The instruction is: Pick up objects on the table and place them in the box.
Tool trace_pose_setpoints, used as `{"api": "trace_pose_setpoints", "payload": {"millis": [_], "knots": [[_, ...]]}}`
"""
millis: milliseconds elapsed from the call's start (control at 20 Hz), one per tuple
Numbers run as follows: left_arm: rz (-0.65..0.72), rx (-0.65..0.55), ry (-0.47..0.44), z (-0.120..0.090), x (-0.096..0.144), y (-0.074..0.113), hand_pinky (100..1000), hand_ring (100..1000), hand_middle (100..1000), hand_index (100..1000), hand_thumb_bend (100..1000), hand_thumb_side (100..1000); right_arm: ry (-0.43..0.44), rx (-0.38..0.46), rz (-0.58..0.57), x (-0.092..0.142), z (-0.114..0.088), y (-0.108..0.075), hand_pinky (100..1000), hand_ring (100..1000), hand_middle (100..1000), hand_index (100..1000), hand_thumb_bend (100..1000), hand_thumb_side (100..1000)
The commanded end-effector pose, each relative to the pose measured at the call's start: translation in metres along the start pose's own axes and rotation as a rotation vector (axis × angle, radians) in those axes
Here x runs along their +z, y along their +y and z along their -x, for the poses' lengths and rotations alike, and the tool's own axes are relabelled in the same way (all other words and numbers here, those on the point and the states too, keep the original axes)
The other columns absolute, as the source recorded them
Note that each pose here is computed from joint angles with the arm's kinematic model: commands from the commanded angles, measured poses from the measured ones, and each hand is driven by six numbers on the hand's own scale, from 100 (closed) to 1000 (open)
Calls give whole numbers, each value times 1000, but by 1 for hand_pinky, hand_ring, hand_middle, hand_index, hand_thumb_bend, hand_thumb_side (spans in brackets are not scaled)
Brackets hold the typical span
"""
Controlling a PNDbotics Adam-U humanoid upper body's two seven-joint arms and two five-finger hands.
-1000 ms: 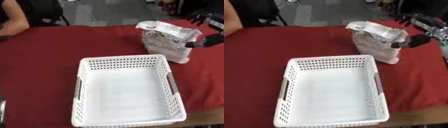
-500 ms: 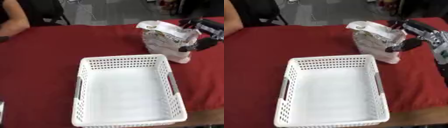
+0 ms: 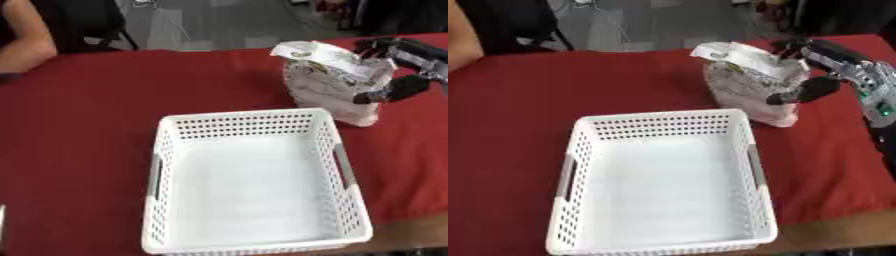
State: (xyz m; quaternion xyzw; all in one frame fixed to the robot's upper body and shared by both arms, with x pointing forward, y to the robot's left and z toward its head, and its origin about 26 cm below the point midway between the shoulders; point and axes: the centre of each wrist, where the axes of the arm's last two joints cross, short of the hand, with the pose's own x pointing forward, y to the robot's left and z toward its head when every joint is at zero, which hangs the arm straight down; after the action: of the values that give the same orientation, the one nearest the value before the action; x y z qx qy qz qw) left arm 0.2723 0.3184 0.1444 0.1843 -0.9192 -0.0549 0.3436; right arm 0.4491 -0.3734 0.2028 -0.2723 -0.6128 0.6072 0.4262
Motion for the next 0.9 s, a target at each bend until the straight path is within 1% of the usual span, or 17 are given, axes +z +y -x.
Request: {"api": "trace_pose_setpoints", "payload": {"millis": [50, 100, 200, 300, 350, 450, 500, 550, 650, 750, 900], "knots": [[8, -1, -34, -6, -6, 1, 718, 845, 934, 993, 895, 1000, 3, 32, 13, 3, 0, -14, 743, 812, 828, 989, 742, 527], [7, -1, -34, -6, -6, 1, 718, 845, 935, 993, 895, 1000, 5, 37, 8, 3, 0, -14, 742, 810, 826, 986, 734, 525], [8, -1, -34, -6, -6, 1, 717, 845, 935, 993, 894, 1000, 11, 73, -8, 4, -1, -17, 773, 808, 825, 967, 672, 533], [9, -1, -34, -6, -6, 1, 717, 845, 935, 993, 894, 1000, 18, 139, -39, 4, -5, -21, 787, 809, 824, 960, 648, 534], [9, -2, -34, -6, -6, 2, 717, 845, 935, 993, 894, 1000, 22, 171, -53, 4, -6, -23, 798, 804, 818, 939, 610, 533], [10, -2, -33, -6, -6, 1, 716, 846, 935, 993, 893, 1000, 27, 231, -77, 4, -10, -27, 774, 779, 803, 911, 563, 518], [10, -2, -33, -6, -5, 1, 716, 846, 935, 993, 893, 1000, 30, 254, -85, 4, -12, -29, 774, 779, 803, 911, 558, 516], [10, -2, -33, -6, -5, 2, 716, 846, 935, 993, 893, 1000, 32, 271, -89, 4, -13, -30, 714, 742, 771, 874, 504, 491], [10, -2, -33, -6, -5, 2, 716, 846, 935, 993, 892, 1000, 34, 296, -91, 4, -15, -31, 660, 715, 749, 847, 456, 469], [10, -2, -32, -6, -5, 2, 715, 846, 936, 993, 892, 1000, 37, 311, -91, 4, -15, -31, 617, 694, 736, 833, 423, 453], [10, -2, -32, -6, -5, 2, 715, 846, 936, 992, 892, 1000, 39, 323, -86, 5, -15, -32, 583, 677, 721, 819, 412, 451]]}}
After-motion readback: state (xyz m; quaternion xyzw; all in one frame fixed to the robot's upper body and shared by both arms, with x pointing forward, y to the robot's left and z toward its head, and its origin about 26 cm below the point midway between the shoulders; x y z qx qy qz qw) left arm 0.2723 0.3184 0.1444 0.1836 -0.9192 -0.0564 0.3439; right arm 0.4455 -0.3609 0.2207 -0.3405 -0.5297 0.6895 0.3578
